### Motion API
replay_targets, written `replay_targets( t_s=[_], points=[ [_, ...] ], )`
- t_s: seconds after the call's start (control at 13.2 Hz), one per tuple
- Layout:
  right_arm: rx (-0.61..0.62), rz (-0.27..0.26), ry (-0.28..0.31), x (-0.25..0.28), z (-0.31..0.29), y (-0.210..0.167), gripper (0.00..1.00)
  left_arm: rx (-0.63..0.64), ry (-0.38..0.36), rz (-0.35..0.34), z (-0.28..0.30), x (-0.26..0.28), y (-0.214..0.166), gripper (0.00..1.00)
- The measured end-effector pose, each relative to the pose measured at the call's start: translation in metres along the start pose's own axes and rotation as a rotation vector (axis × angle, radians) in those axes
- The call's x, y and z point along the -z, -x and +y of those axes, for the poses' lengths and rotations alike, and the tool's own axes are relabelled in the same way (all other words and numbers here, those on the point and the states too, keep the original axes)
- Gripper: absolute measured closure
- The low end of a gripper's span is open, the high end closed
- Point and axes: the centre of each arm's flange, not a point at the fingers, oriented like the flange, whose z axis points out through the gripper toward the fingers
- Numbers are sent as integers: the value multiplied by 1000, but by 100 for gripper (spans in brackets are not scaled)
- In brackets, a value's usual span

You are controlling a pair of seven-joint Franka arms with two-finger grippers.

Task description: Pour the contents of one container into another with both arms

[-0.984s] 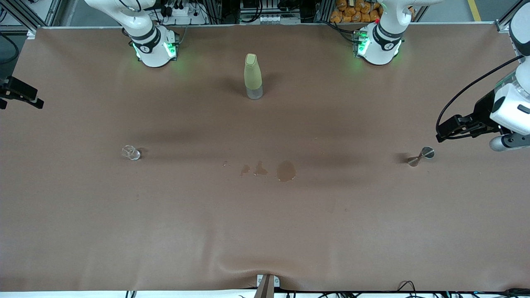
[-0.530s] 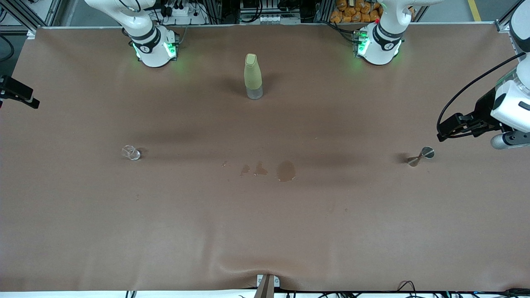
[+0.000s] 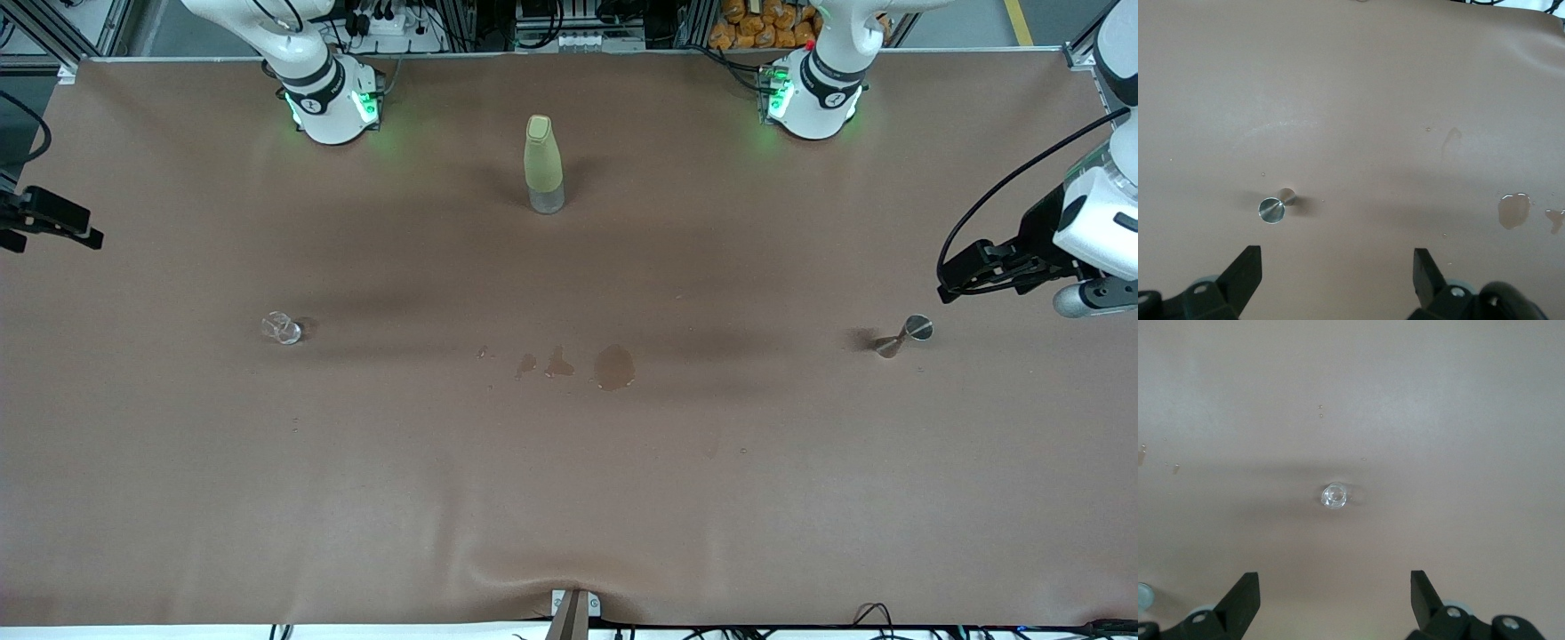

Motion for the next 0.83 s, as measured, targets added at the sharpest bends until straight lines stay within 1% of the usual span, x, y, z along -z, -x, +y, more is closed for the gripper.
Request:
replay_targets(
  t_s=[0.23,0.38,0.45,0.68,0.83],
  points=[
    [28,-2,0,-16,9,-5,0,-4,-1,-9,1,-1,1,0],
    [70,9,2,-19,12,-7,0,-5,-4,-20,1,-2,3,0],
    [101,17,-7,-23,18,-7,0,-7,-5,-23,1,-2,3,0],
    [232,50,-131,-51,63,3,0,-15,-5,-27,1,-2,3,0],
    [364,103,-216,-86,101,15,0,-18,-5,-27,1,-2,3,0]
  ],
)
